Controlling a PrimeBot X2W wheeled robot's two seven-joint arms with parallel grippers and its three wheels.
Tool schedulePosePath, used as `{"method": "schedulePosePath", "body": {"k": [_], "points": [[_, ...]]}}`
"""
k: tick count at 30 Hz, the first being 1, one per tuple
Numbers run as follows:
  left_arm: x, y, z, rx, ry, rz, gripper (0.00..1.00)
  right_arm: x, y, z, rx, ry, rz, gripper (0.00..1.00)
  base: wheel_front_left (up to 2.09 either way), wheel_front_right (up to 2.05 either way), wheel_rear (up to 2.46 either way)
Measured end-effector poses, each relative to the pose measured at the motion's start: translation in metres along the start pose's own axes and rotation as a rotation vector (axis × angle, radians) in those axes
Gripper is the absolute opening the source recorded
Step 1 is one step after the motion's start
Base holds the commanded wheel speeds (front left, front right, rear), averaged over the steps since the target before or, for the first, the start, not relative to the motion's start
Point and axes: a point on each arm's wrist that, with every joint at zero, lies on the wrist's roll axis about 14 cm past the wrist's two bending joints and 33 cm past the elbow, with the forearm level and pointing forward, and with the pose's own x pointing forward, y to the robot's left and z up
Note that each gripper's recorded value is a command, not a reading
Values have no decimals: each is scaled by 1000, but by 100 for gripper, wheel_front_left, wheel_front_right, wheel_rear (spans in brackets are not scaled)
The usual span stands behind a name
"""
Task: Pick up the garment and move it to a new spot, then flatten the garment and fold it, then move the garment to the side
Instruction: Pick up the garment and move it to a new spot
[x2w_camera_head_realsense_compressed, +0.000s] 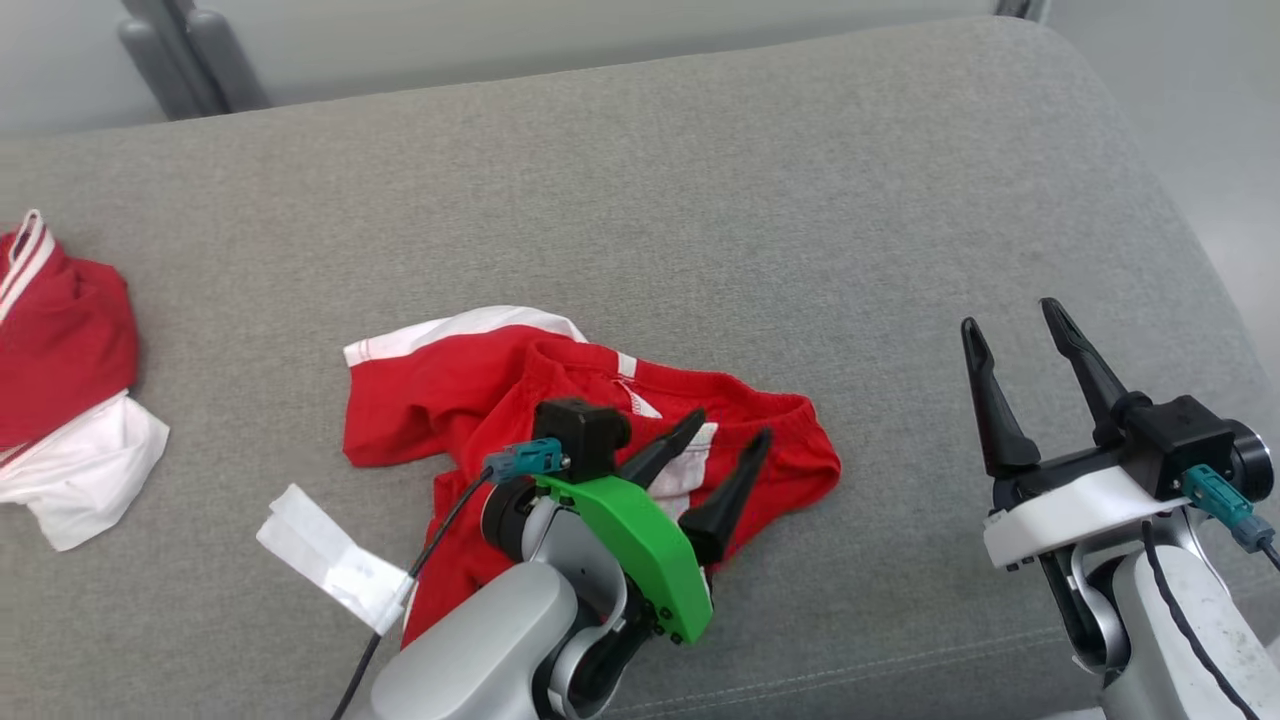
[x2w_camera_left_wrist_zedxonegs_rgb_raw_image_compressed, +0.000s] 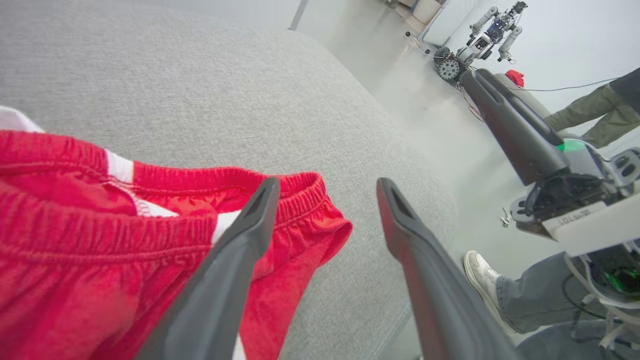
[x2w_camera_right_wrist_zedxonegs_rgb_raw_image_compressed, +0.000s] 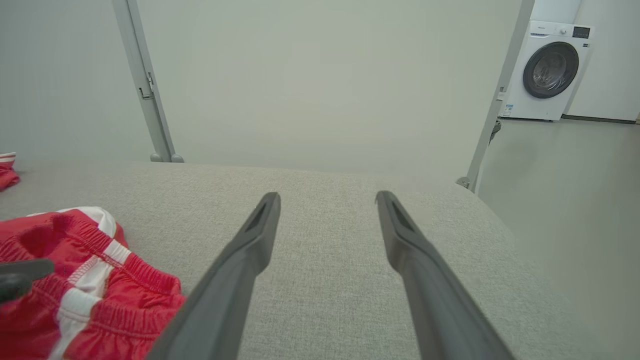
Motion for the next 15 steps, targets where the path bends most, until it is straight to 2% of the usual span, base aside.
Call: {"method": "schedulePosePath", "body": {"k": [5,10,15], "points": [[-28,27,4,-7,-65,136,100,4,19,-2,4,2,73,100,0,0,0],[-61,57,16,50,-140,263,100,8,39,-1,6,0,145,100,0,0,0],[-94,73,13,49,-184,364,100,7,56,-7,2,19,208,100,0,0,0]]}}
